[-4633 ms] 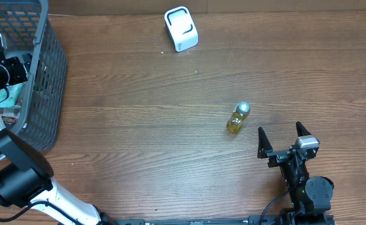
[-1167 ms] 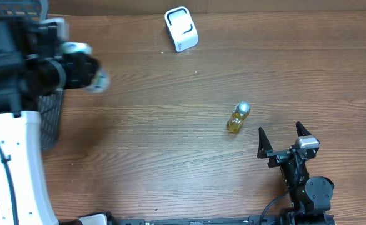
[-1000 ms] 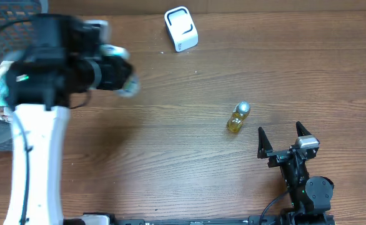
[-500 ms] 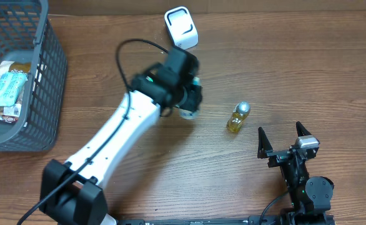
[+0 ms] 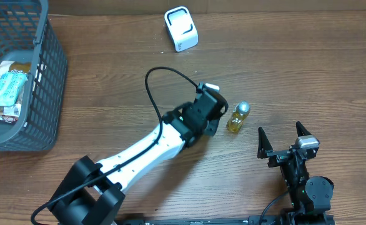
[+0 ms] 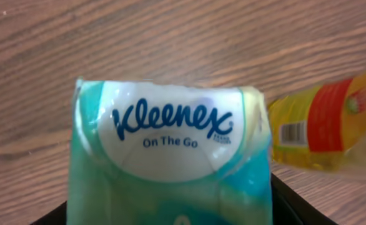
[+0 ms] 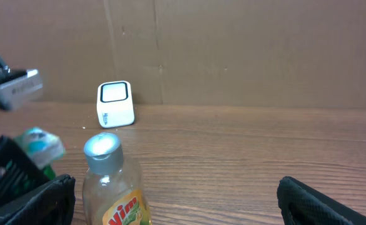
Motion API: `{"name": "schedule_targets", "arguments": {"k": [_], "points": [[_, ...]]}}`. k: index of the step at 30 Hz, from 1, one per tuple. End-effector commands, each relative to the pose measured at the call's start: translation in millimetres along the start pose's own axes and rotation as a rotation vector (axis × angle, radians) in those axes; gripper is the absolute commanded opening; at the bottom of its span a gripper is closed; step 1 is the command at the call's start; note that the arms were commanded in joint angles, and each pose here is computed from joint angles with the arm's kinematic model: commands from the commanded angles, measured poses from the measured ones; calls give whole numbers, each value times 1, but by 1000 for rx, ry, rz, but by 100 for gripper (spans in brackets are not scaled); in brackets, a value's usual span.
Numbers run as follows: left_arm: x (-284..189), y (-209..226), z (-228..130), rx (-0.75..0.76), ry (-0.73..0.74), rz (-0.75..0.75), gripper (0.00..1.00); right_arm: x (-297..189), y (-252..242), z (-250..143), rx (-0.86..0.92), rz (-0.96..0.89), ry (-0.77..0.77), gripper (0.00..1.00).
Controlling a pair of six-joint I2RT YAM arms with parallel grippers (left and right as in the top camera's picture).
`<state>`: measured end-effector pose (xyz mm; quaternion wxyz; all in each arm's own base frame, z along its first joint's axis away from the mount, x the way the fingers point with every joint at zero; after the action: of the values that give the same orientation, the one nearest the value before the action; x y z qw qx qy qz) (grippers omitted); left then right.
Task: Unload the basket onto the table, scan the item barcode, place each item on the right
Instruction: 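Lift the Kleenex pack out and carry it beside the Wim bottle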
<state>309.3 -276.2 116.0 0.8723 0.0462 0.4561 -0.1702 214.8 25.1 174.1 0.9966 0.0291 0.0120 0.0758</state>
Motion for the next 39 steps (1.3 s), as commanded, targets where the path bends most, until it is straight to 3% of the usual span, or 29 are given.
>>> {"name": "schedule_targets", "arguments": {"k": [1,13,22,30,39], "points": [[4,8,-2,-38,-27,67,36,0,-2,-2,-4,-12,-2,100],[18,5,-19,-30,40,51,42,0,-2,-2,-4,-12,-1,100],[19,0,-21,-26,58,13,67,0,-2,-2,-4,-13,-2,100],[-1,-1,10,-8,33,-1,96,0,-2,-2,-4,-12,-1,100],[-39,2,46,-26,90,-91,100,0,-2,-2,-4,-12,-1,100]]}}
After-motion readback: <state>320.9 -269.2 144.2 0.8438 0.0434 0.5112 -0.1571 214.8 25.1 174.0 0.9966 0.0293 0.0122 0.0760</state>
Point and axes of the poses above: each gripper's point midway between its finger pads, its own x axis out along the fingers, its own y axis along the line the jaws close on, z = x × y, the point moved 3 cm from there along -x, back along the fingers, and after that the axes turned 1 degree about x, right-handed, at the moved point
